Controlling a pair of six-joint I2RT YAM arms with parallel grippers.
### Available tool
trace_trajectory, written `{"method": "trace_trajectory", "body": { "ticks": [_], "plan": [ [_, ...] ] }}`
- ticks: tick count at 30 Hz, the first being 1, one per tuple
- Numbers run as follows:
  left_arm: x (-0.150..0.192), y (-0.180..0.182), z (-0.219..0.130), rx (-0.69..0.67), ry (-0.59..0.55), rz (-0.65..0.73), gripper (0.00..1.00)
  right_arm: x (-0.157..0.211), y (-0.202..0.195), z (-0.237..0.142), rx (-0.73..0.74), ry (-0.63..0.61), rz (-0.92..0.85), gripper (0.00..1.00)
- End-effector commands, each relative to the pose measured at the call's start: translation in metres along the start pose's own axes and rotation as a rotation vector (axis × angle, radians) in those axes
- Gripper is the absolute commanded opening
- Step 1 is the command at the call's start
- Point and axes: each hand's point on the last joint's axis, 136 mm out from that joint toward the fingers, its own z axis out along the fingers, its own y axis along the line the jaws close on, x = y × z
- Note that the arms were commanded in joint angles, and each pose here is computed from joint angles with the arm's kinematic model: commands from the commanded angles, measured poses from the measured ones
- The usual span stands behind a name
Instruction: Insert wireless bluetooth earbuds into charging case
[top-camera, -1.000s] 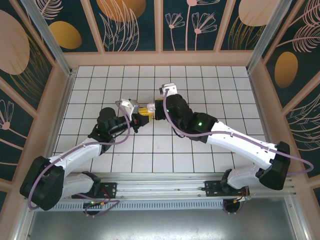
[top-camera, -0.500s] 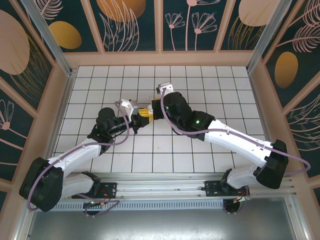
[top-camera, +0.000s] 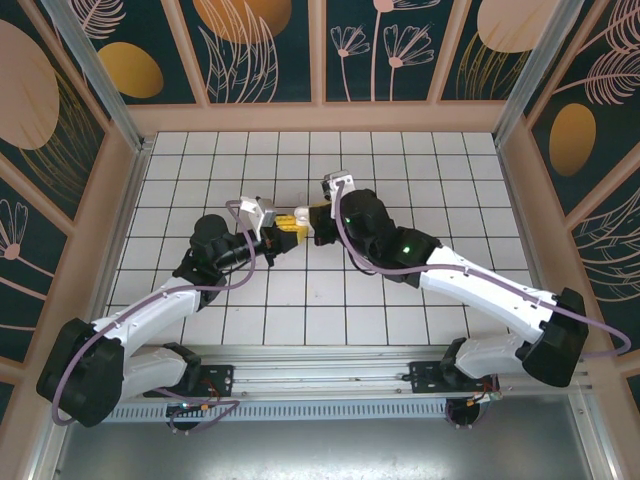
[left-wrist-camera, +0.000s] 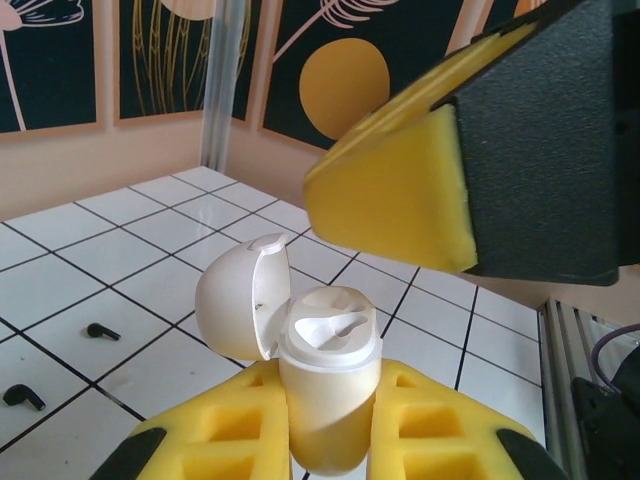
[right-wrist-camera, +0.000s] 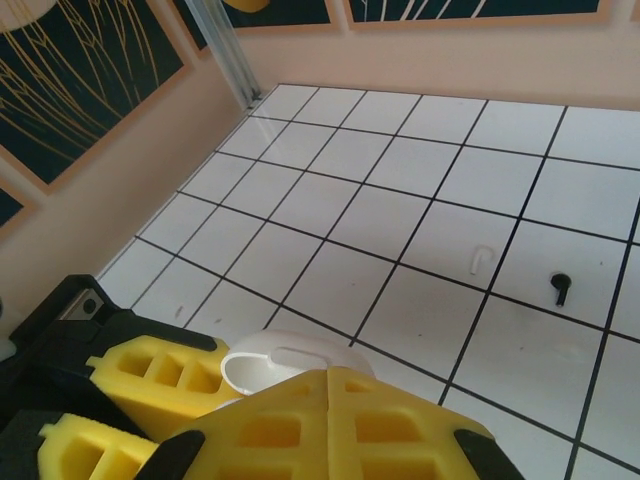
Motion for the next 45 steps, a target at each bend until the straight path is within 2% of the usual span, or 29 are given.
{"method": "trace_trajectory", "body": {
  "ticks": [1,7,12,17,21,24,36,42,45],
  "plan": [
    [-0.01,0.004,0.001,-0.041,-0.003,0.013,0.13,-0.016,-0.01,-0.007,-0.008,-0.048,0.086,0.06],
    [-0.001,0.027,-0.005,-0.185,0.031,-0.01,0.13,-0.012,-0.05,-0.009,0.046,-0.029,0.22,0.08],
    [0.005,0.039,-0.008,-0.255,0.051,-0.022,0.13,-0.004,-0.113,-0.011,0.18,0.024,0.322,0.12],
    [0.009,0.043,-0.006,-0.263,0.062,-0.034,0.13,0.01,-0.193,-0.012,0.332,0.095,0.457,0.21],
    [0.013,0.044,0.0,-0.252,0.079,-0.041,0.13,0.042,-0.256,-0.005,0.44,0.188,0.605,0.23],
    [0.016,0.046,0.002,-0.248,0.087,-0.04,0.13,0.062,-0.284,0.009,0.479,0.227,0.618,0.23],
    [0.041,0.057,0.015,-0.23,0.147,-0.059,0.13,0.099,-0.352,0.075,0.553,0.388,0.621,0.25],
    [0.053,0.06,0.02,-0.218,0.167,-0.081,0.13,0.103,-0.368,0.102,0.503,0.44,0.58,0.13],
    [0.056,0.06,0.023,-0.21,0.169,-0.092,0.12,0.113,-0.372,0.114,0.47,0.481,0.573,0.1]
  ]
}}
